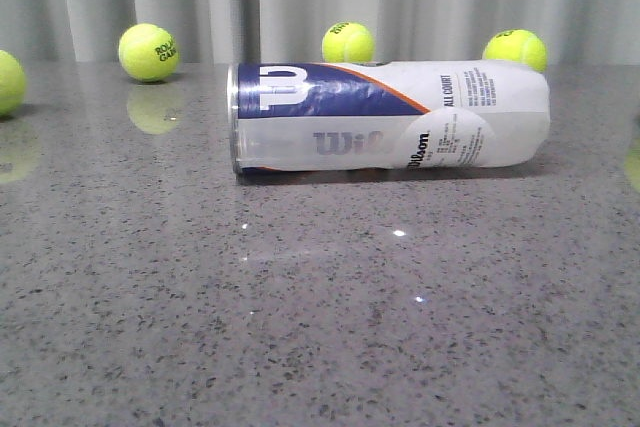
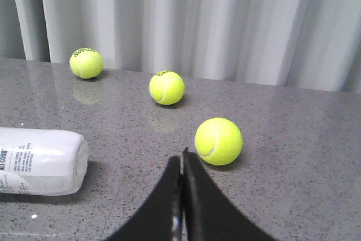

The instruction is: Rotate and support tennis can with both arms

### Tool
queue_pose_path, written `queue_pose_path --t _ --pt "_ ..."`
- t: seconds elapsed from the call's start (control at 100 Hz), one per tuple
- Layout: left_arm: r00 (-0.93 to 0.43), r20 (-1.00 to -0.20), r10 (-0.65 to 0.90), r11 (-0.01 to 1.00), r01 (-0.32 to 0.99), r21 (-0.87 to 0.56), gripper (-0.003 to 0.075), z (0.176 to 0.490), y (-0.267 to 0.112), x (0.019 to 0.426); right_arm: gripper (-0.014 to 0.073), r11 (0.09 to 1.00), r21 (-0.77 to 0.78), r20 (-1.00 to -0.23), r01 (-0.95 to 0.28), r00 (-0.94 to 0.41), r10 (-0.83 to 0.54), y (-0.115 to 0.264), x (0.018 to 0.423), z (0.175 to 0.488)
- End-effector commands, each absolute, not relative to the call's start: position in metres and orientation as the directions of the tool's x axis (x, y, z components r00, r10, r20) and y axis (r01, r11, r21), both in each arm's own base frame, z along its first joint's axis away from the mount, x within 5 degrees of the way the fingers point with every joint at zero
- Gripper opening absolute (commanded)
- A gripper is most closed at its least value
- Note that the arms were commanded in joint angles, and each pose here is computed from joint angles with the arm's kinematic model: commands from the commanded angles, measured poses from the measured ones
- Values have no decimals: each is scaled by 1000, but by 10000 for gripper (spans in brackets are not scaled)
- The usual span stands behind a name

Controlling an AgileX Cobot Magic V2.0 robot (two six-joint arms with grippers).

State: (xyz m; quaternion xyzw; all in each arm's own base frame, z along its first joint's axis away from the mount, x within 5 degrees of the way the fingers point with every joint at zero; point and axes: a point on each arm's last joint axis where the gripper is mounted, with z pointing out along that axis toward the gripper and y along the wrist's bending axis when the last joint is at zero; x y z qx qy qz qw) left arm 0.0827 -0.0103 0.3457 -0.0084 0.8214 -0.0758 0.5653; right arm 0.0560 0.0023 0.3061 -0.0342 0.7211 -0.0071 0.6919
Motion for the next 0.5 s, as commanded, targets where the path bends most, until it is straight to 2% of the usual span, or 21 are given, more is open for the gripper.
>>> queue_pose_path --t 0.0,0.17,0.49 --pt "-443 -890 -110 986 67 -155 -21 368 -14 105 -68 998 -57 -997 -27 62 -56 2 55 322" --pt "-557 -825 -95 988 50 -148 -21 378 -18 141 -68 998 -57 -997 -27 62 -56 2 55 322" --pt "-660 -746 -84 990 32 -140 -20 359 -22 180 -68 998 -57 -997 -27 62 -56 2 55 322"
